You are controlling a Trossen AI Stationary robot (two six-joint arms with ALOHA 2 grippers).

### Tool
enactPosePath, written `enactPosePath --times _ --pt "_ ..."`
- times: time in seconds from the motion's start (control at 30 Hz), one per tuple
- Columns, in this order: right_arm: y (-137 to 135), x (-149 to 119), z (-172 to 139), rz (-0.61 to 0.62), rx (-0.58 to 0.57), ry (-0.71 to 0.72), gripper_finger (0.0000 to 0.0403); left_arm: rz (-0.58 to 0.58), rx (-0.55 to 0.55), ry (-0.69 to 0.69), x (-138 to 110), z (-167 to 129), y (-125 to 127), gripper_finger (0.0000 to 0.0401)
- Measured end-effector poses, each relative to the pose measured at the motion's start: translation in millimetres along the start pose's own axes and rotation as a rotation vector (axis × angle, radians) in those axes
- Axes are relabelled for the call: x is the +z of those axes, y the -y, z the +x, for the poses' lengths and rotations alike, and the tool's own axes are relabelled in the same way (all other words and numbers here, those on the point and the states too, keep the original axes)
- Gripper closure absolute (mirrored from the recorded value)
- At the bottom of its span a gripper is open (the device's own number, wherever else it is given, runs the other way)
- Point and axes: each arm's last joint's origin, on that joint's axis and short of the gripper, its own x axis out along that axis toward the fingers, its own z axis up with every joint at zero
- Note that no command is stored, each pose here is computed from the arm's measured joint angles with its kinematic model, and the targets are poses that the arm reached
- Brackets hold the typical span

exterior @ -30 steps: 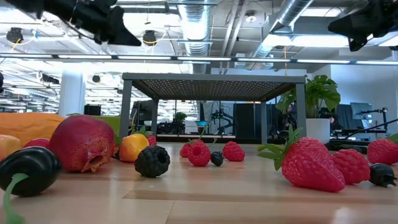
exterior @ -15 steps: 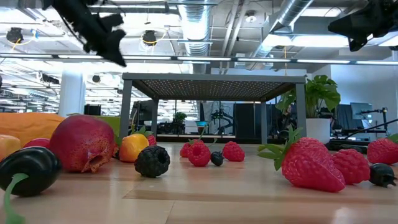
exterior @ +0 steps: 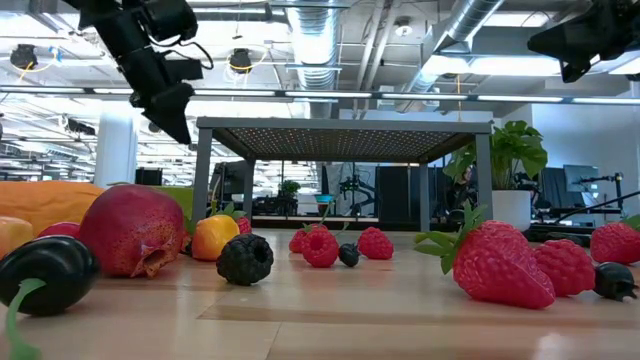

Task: Pick & Place Fruit
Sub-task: Put the green strainer bowl on the shelf

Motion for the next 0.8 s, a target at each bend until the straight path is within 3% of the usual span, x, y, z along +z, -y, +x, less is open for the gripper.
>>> enactPosePath --times 0.13,0.27,0.8 --pt "0.0 -0.1 0.1 0.0 0.0 -0.001 0.037 -0.083 -0.065 -0.033 -2.6 0.3 2.0 0.0213" --pt "0.0 0.0 0.0 0.0 0.0 0.0 0.037 -0.11 -0.077 -0.043 -3.4 0.4 2.5 0.0201" --pt "0.0 -0.1 0.1 0.0 0.0 0.0 0.037 -0.036 -0.094 -0.251 -8.2 42.9 20.9 0.0239"
